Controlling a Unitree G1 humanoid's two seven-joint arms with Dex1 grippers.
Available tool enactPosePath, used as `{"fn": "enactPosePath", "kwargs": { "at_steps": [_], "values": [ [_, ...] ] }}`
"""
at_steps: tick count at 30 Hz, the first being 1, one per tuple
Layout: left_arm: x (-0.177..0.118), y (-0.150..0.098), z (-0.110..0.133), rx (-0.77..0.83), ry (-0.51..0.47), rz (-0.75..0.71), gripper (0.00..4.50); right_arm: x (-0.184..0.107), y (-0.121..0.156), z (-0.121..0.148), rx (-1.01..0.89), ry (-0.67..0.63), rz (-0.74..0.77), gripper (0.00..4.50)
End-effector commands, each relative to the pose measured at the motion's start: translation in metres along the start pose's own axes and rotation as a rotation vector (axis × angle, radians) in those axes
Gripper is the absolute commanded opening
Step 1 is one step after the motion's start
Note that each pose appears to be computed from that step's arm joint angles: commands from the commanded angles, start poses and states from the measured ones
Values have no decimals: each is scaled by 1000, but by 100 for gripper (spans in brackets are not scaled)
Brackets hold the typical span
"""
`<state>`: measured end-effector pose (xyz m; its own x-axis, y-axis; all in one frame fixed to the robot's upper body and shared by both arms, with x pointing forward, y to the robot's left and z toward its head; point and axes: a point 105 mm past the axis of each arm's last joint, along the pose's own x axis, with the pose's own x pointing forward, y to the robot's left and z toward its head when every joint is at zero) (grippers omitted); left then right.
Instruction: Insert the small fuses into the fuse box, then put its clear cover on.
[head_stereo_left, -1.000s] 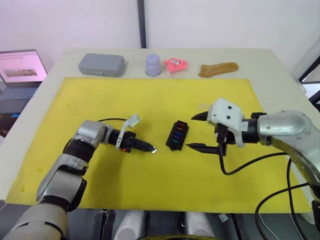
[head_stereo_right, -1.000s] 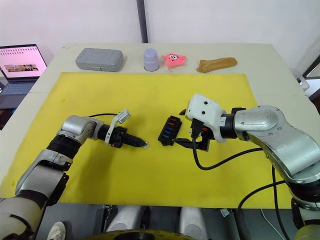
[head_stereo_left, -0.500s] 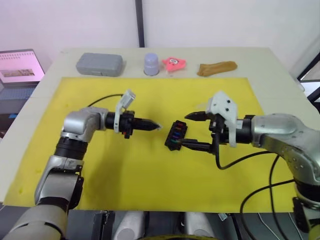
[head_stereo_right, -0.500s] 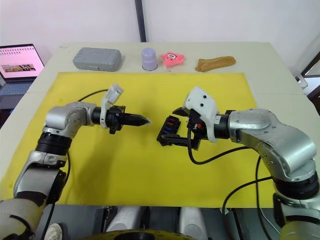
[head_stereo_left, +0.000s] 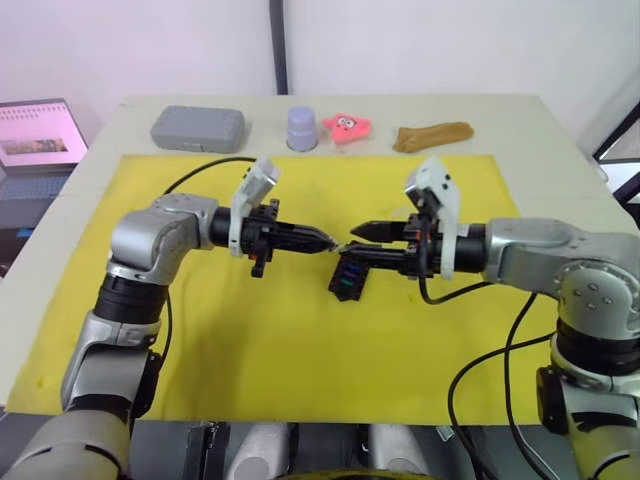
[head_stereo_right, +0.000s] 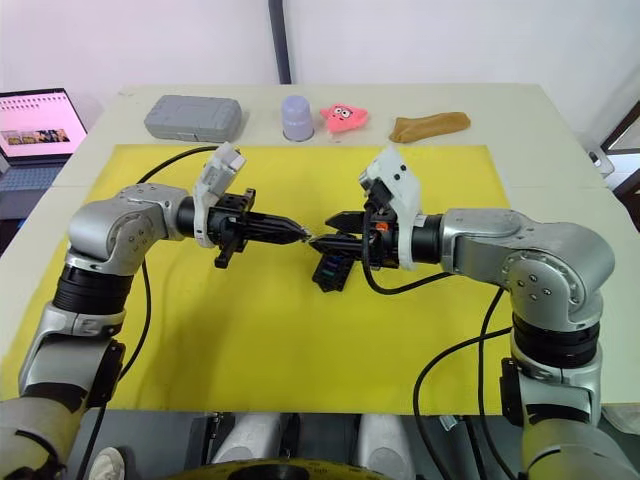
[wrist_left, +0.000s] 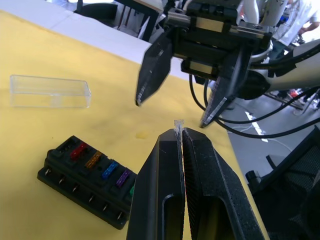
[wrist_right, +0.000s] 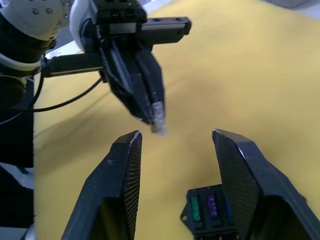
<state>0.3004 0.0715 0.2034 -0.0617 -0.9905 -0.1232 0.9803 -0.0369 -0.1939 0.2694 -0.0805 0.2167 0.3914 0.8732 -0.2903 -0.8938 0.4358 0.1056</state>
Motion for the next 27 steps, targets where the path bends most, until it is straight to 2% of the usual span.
{"fn": "enactPosePath", "kwargs": {
  "at_steps": [1,5,8,9,27],
  "values": [
    [-1,-2,8,42,-11,-4,0,0,6,9,-23,-27,22,264],
    [0,-2,9,46,-11,-6,0,2,9,7,-15,-20,35,264],
    [1,-2,9,48,-5,-10,0,3,9,7,-12,-18,34,178],
    [1,-2,8,49,-3,-11,0,3,9,7,-11,-17,34,133],
    [3,-8,6,54,5,-53,0,7,17,6,-2,-4,89,133]
  ]
}}
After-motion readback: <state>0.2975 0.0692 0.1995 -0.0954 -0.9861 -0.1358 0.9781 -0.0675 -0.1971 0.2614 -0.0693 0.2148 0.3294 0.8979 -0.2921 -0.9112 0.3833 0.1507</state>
